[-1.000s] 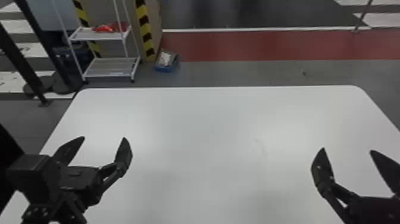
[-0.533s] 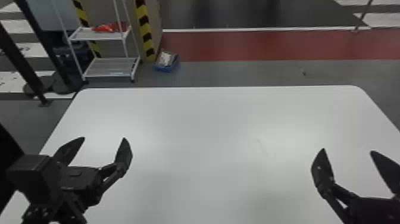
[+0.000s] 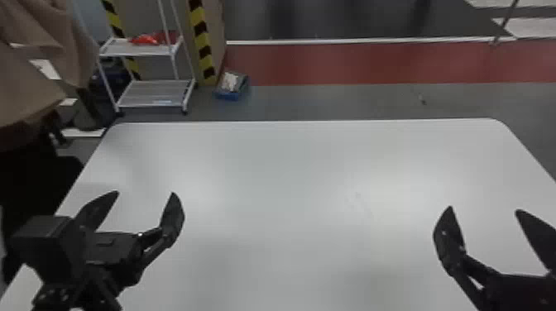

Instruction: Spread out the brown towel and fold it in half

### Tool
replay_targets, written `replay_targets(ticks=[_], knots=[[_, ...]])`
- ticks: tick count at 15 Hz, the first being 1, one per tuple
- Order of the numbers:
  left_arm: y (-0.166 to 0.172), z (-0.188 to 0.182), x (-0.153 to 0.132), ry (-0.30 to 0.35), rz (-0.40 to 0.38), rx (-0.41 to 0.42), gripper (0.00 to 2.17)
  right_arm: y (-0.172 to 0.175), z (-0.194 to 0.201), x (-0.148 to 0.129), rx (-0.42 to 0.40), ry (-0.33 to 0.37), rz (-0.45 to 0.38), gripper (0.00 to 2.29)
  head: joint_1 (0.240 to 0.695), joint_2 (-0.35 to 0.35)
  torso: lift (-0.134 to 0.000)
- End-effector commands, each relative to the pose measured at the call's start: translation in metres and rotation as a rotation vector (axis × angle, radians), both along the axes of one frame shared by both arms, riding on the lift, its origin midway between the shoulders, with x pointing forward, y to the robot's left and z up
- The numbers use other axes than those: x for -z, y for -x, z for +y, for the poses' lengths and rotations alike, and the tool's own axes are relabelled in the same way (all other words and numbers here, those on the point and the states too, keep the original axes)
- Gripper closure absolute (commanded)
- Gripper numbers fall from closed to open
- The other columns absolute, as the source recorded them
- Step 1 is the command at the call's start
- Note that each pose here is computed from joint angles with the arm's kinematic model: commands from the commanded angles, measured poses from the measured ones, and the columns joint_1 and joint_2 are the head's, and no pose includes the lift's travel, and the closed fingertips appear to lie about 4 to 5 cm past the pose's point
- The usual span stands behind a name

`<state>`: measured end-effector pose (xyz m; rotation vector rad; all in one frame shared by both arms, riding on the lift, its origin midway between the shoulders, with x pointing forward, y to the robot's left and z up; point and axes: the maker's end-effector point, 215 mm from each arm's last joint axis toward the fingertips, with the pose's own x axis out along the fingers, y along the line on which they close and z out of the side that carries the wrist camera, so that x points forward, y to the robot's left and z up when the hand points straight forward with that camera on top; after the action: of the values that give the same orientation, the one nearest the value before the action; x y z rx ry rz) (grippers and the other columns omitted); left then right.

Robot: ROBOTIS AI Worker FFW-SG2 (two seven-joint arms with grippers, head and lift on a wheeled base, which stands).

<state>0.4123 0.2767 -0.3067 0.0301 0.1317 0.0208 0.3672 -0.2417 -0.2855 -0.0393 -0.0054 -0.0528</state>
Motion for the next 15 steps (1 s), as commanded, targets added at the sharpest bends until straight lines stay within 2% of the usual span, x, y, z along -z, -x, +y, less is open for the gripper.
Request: replay_targets(ticks=[1, 15], knots=[[-0.0007, 0.0003, 0.0001, 0.0, 0.0, -0.001, 0.01, 0.0001, -0.0002, 0.0008, 0.001, 0.001, 0.001, 0.11, 0.695, 0.051, -0.128], [0.0025, -0.0027, -0.0009, -0.001, 0.01, -0.001, 0.01, 0.0002, -0.0013, 0.0053, 0.0, 0.001, 0.014, 0.11, 0.695, 0.049, -0.128]])
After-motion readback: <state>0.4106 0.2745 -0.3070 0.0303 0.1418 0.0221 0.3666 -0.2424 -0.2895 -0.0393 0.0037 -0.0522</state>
